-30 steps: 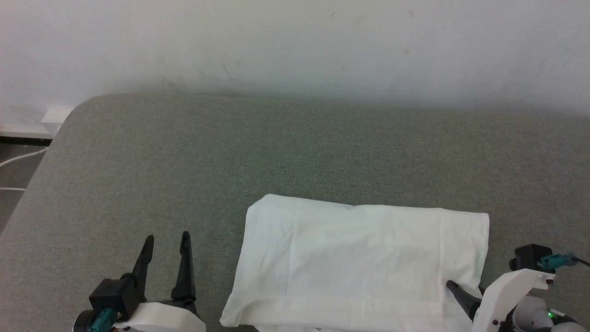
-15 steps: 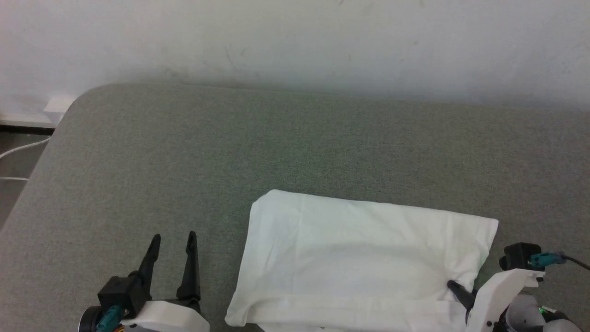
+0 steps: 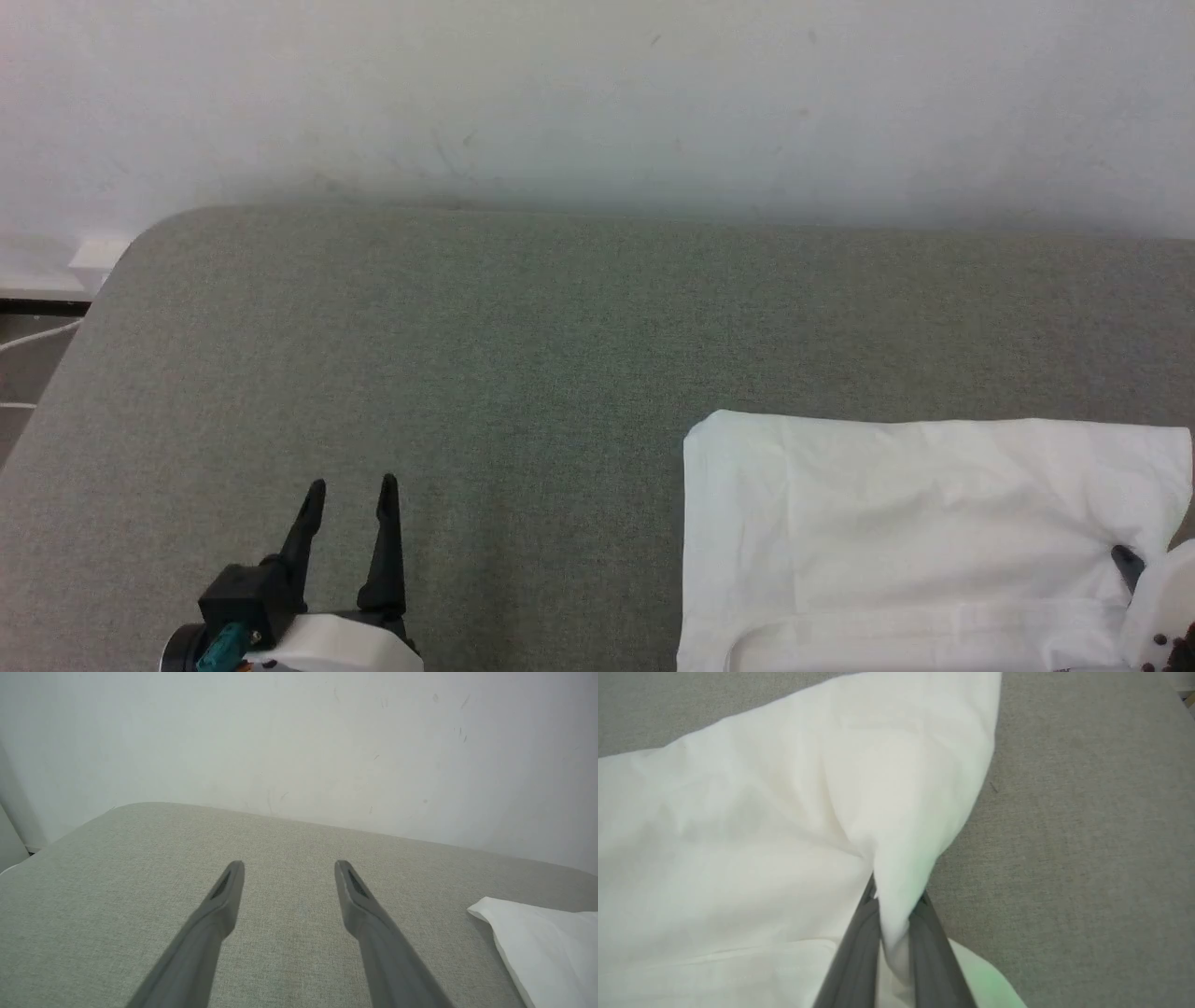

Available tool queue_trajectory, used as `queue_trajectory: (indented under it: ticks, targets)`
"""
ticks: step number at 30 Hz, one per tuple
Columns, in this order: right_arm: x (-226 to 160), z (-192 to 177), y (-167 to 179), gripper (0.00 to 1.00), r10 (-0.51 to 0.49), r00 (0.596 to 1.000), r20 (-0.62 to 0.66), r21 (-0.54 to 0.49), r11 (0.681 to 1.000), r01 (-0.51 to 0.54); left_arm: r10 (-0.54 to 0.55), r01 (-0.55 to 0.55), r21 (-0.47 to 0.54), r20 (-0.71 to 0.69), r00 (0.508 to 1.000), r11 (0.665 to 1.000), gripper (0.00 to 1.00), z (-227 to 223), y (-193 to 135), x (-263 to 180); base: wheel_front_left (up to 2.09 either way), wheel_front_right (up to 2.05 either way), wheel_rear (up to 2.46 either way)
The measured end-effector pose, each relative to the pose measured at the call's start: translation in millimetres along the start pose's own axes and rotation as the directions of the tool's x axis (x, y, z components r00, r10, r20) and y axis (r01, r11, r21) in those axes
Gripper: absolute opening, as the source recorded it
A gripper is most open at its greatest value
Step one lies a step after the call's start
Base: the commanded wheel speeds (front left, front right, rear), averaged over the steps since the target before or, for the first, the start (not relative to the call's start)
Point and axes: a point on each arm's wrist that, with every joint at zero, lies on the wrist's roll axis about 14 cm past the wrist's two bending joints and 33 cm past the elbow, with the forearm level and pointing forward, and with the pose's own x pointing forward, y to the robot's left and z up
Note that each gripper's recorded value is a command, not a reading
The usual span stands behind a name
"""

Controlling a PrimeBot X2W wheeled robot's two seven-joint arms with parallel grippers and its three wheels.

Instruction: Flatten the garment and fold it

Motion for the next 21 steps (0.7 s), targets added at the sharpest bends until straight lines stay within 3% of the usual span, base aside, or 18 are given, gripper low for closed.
queue_trajectory:
  ticks: [6, 13, 21]
  targets:
    - [-11.2, 12.4, 10.2, 0.0, 0.025, 0.998, 0.05, -0.002, 1.0, -0.025, -0.008, 0.008, -0.007, 0.006, 1.0, 1.0, 1.0, 1.0, -3.4, -0.5, 0.0, 0.0, 0.0]
    - [-32.5, 16.9, 59.1, 0.0, 0.155, 0.986, 0.053, -0.072, 0.986, -0.151, -0.007, 0.007, -0.018, 0.015, 1.0, 1.0, 1.0, 3.2, -2.1, -7.7, 0.0, 0.0, 0.0]
    - [-49.6, 20.5, 134.2, 0.0, 0.36, 0.932, 0.034, -0.141, 0.925, -0.352, 0.014, -0.013, -0.021, 0.02, 1.0, 1.0, 1.0, 4.0, 5.5, -16.6, 0.0, 0.0, 0.0]
